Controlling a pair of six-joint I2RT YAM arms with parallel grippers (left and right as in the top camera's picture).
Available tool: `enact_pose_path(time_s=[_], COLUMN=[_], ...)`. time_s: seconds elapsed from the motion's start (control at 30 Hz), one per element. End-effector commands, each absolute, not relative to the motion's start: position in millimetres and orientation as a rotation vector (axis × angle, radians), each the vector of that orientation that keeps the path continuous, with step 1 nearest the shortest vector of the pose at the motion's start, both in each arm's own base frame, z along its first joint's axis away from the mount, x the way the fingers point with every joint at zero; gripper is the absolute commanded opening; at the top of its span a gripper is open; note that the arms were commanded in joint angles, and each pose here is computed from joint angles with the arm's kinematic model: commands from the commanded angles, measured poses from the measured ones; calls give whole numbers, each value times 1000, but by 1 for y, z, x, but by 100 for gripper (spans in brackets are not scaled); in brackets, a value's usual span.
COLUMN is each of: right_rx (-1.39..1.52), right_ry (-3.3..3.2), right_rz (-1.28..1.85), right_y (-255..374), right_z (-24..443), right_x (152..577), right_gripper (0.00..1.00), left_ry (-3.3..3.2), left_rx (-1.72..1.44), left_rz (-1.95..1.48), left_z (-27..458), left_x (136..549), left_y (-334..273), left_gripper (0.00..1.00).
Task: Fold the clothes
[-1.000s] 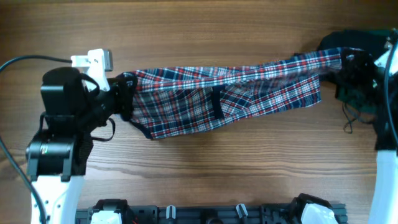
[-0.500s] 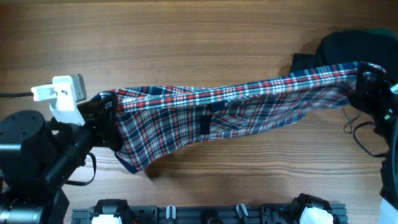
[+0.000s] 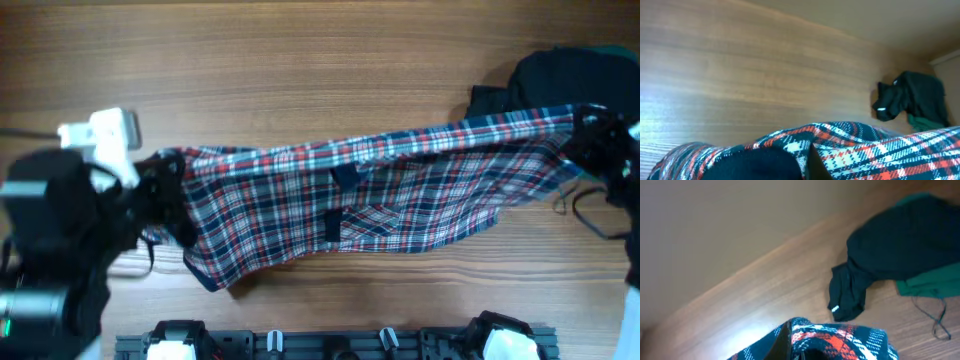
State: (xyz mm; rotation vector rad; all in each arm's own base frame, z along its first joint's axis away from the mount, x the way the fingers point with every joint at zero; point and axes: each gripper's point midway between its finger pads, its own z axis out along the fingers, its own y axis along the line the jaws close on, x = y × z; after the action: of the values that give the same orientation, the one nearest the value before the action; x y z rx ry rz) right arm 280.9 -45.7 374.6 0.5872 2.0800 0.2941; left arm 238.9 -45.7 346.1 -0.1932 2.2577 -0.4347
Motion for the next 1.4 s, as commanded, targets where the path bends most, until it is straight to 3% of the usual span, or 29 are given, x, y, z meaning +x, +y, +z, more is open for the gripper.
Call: enact_pose_path(time_s=[0.0,0.2,0.37,0.6,0.9,1.13,1.2,1.27,1.3,1.37], right_rx=[661,602,575,570,633,597,587,589,592,587], right_ry=[2100,2145,2235,2293,2380,2392,2391,2377,2369,2365], right_rz=[221,280,270,262,214,223,222,208,194,177], right_y=[-68,-58,-47,-33,-38,-24,-20,-22,-24,-27], right_z=[361,337,292,228,156,136,134,136,137,137], right_x=[306,367,414,476,504,518,520,522,523,524], right_gripper=[4,4,4,4,4,4,9,16,26,40], left_ry=[2342,2444,2553,2492,2478,2451,2448,2449,2449,2442], left_rx=[-227,-261,-285,-234,-207,-205,-205,-189,-177,-172], left_rz=[-337,-280,-230,-173,-140,-137,-138,-132,-128,-128], left_z=[322,268,208,180,136,120,120,120,120,121], left_x=[283,361,403,454,493,511,512,511,512,513], left_y=[-34,-29,-25,-20,-18,-17,-17,-17,-17,-17], left_gripper=[4,4,4,4,4,5,23,24,31,33])
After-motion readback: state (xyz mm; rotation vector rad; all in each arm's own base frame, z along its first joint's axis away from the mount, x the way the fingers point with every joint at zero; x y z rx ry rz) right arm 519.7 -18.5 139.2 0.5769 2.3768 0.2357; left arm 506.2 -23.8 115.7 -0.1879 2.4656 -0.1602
